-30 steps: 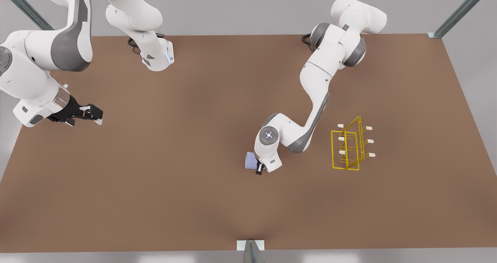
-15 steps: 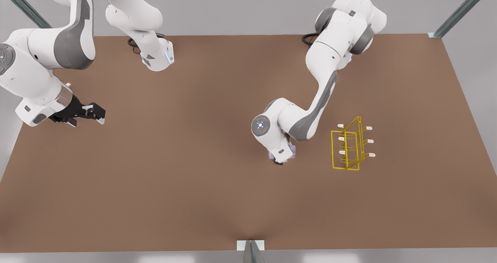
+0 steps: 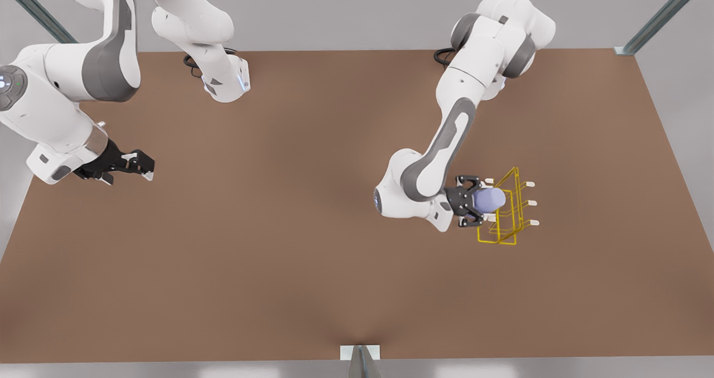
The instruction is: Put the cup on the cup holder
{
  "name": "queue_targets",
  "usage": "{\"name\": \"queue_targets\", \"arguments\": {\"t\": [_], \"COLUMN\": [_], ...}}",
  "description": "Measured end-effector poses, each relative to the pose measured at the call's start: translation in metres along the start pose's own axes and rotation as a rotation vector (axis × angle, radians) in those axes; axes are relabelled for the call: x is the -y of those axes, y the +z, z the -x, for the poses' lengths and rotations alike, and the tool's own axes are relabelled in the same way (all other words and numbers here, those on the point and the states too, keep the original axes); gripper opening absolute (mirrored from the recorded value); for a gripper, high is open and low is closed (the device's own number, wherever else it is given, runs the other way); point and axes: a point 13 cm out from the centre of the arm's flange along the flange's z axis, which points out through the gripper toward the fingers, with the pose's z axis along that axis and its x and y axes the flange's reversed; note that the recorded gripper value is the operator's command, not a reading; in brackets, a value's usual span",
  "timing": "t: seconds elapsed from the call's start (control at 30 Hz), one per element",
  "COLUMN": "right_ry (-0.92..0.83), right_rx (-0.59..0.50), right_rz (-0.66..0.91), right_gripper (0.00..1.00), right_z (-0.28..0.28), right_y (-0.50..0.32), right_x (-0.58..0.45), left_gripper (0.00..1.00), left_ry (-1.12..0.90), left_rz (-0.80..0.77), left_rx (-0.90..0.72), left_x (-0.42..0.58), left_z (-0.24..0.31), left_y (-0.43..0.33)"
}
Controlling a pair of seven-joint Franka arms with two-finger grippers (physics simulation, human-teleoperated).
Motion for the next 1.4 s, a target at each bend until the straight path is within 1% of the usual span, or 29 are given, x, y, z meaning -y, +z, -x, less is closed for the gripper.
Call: {"name": "queue_targets", "arguments": {"t": [0.13,0.27,0.37,0.63,0.77,1.03,1.4], "right_ry": [-0.006,-0.008,-0.007,-0.033,-0.061,-0.057,-0.066], "right_rx": [-0.007,-0.014,-0.019,-0.017,-0.018,-0.019,-0.014], "right_rz": [0.001,0.001,-0.001,-0.012,-0.035,-0.046,-0.041], "right_gripper": [1.0,1.0,1.0,1.0,1.0,1.0,1.0], "right_z": [0.0,0.001,0.004,0.008,0.009,0.008,0.009], "right_y": [0.004,0.009,0.014,0.015,0.015,0.014,0.008], "right_x": [-0.003,-0.003,-0.001,-0.011,-0.021,-0.015,-0.022], "left_gripper": [0.77,0.77,0.77,0.77,0.77,0.77,0.78], "left_ry": [-0.026,-0.049,-0.062,-0.049,-0.059,-0.078,-0.112], "left_rz": [0.022,0.056,0.046,-0.002,-0.023,-0.047,-0.014], "left_rx": [0.121,0.19,0.223,0.258,0.253,0.256,0.267], "left_x": [-0.002,0.009,0.021,0.042,0.05,0.055,0.043], "left_z": [0.013,0.023,0.026,-0.005,-0.009,-0.019,-0.029], "left_y": [0.007,0.034,0.045,0.05,0.053,0.053,0.056]}}
